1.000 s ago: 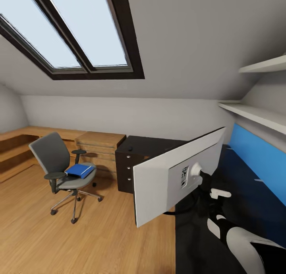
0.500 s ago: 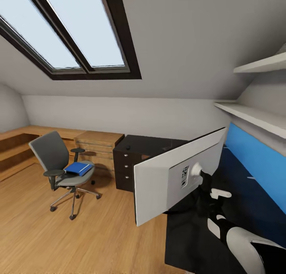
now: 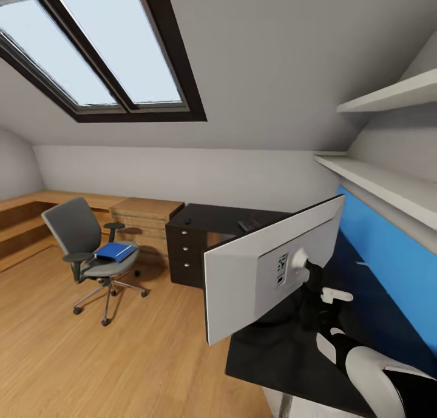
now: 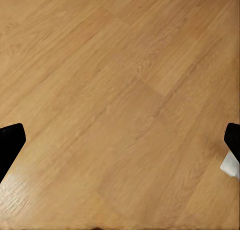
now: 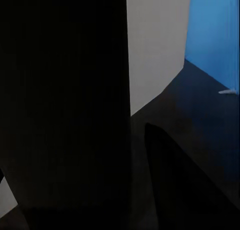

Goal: In the bedroom, organize the workspace by keeping the computer under the desk, ensuring the monitor is on the desk, placing the keyboard on the desk next to the monitor, placing the mouse on the desk next to the keyboard, moving the folder from the swivel chair onto the desk next to the mouse, stacking the notebook on top of the folder with the pen on top of the notebook, and positioning the swivel chair next to the desk.

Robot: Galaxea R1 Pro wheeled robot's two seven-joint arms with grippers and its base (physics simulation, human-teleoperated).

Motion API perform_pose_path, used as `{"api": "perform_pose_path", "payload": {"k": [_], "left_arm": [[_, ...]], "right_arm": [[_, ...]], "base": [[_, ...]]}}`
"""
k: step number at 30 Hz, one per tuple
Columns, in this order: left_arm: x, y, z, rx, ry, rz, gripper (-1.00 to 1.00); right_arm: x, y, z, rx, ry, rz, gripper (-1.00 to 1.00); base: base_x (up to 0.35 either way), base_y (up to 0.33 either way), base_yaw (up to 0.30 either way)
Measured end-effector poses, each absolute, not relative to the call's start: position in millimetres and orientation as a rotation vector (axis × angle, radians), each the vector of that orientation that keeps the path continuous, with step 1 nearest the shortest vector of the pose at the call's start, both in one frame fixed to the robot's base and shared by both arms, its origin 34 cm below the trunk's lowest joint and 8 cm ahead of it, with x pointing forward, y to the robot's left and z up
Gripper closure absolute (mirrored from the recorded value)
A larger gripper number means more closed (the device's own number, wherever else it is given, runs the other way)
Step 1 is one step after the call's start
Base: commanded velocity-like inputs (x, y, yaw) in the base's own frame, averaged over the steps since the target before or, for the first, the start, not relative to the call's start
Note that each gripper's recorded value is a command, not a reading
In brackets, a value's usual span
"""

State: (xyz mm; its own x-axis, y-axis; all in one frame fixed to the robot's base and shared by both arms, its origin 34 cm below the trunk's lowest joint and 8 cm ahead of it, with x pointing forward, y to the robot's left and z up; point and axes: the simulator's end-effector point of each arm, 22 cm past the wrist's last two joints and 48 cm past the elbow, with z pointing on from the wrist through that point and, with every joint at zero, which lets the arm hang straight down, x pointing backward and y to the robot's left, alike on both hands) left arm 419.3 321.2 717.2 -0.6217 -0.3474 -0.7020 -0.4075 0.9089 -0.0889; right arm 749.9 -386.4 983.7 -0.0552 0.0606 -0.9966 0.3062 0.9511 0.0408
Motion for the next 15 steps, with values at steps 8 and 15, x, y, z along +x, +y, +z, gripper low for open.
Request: {"api": "perform_pose_path", "payload": {"k": [8,15], "left_arm": [[419.3,321.2,717.3,-0.535,2.296,0.101,-1.00],[419.2,321.2,717.4,-0.536,2.296,0.101,-1.00]], "right_arm": [[749.7,-386.8,983.8,0.289,1.620,-0.205,1.00],[749.8,-386.2,984.0,0.281,1.621,-0.205,1.00]], "base": [[-0.181,-0.200,0.000],[-0.032,-0.036,0.000]]}}
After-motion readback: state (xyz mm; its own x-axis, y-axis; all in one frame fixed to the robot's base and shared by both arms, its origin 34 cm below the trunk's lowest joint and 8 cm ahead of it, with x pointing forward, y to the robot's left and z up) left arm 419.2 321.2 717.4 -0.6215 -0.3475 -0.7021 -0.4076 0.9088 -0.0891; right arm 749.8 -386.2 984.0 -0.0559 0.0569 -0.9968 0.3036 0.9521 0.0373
